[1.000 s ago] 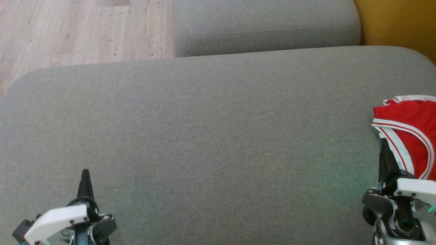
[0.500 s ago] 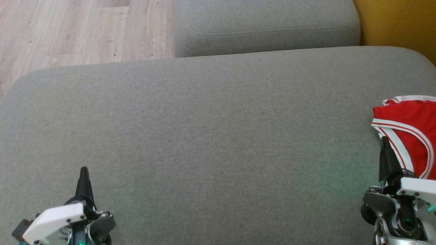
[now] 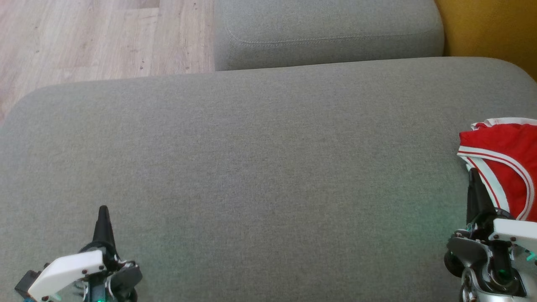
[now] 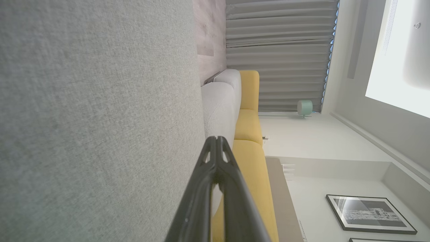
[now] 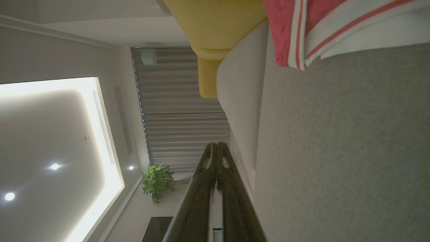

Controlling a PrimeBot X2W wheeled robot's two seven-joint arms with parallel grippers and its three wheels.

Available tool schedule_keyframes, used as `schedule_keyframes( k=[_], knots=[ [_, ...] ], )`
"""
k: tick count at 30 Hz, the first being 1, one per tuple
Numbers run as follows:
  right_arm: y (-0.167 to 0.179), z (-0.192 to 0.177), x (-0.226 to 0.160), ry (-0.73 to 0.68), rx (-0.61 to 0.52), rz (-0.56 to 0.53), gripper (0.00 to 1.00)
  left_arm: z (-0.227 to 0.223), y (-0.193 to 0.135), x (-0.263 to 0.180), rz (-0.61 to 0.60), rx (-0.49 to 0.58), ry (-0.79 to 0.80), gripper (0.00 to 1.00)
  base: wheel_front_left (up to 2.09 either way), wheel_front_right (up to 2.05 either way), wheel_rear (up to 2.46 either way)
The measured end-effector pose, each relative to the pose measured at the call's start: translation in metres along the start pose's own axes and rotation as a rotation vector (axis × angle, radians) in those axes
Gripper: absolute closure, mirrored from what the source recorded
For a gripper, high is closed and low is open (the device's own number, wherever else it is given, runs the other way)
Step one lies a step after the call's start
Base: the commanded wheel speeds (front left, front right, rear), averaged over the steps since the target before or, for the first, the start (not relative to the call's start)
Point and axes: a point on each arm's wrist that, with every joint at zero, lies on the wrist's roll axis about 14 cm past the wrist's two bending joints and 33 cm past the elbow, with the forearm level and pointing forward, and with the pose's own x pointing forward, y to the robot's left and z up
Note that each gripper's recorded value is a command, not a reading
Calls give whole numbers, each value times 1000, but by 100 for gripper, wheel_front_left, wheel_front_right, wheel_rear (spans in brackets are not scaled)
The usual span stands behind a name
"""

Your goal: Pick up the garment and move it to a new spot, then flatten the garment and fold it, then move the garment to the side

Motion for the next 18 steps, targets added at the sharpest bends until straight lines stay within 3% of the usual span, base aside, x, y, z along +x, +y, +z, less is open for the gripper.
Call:
schedule_keyframes(
  k=[18],
  knots=[
    [0,0,0,0,0,0,100,0,0,0,0,0,0,100,0,0,0]
  ],
)
